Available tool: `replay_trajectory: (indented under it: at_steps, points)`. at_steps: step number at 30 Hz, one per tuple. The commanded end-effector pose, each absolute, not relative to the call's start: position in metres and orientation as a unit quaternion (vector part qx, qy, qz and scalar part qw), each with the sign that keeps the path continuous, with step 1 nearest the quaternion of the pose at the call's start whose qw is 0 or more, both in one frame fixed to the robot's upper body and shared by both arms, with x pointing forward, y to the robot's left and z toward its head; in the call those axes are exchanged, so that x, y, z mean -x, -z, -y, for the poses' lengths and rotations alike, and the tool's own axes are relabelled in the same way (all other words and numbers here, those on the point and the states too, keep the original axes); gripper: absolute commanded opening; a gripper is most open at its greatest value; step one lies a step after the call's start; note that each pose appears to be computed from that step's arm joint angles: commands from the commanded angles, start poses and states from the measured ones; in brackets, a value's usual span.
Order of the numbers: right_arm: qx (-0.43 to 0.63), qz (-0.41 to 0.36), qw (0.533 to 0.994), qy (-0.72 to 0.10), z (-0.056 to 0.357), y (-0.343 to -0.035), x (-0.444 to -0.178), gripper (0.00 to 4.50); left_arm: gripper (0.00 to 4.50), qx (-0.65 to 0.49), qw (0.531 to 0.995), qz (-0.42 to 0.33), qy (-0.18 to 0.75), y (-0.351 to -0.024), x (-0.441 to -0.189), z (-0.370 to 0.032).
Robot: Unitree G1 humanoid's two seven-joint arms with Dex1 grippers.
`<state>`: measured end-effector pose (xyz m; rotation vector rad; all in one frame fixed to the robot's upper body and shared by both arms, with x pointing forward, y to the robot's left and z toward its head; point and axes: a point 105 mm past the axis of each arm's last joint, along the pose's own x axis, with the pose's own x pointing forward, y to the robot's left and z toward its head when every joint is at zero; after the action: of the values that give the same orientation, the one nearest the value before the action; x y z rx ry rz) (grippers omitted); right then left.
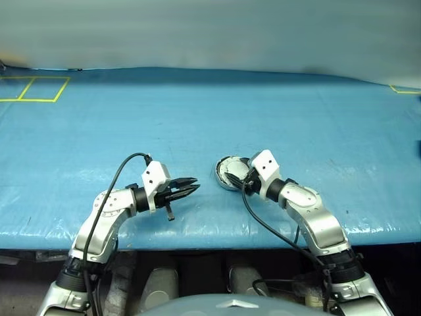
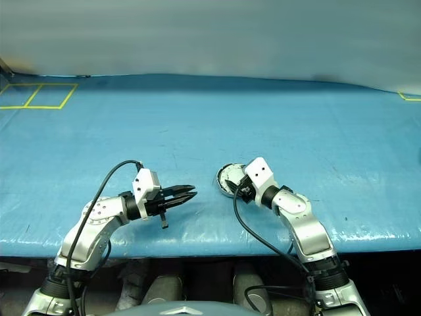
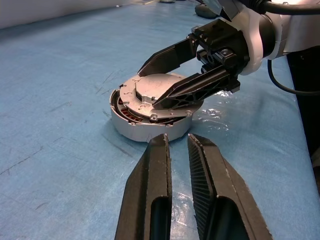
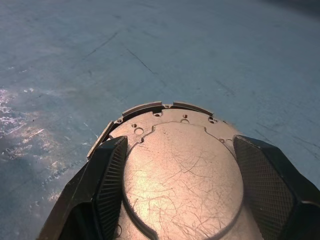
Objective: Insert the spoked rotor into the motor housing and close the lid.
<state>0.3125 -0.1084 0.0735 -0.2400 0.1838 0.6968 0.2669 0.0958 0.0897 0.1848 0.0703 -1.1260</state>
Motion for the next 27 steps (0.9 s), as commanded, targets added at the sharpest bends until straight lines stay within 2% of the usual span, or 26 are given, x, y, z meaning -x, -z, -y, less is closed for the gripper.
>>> replay_trajectory:
  at_steps: [1,7,13,27]
  points:
    - [0.103,-0.068,0.933,-0.338,0.103,-0.084,-0.314,3.02,0.63,-0.095,0.835,-0.006,0.542,-0.104,-0.266,-0.089]
    - [0.097,-0.041,0.938,-0.330,0.087,-0.095,-0.323,3.02,0.63,-0.094,0.837,-0.005,0.538,-0.105,-0.269,-0.089]
    - [0.110,-0.059,0.944,-0.305,0.088,-0.083,-0.330,3.02,0.63,-0.095,0.839,-0.004,0.536,-0.105,-0.270,-0.088]
    - [0.112,-0.106,0.932,-0.329,0.094,-0.054,-0.317,3.02,0.63,-0.101,0.839,-0.006,0.534,-0.104,-0.273,-0.089]
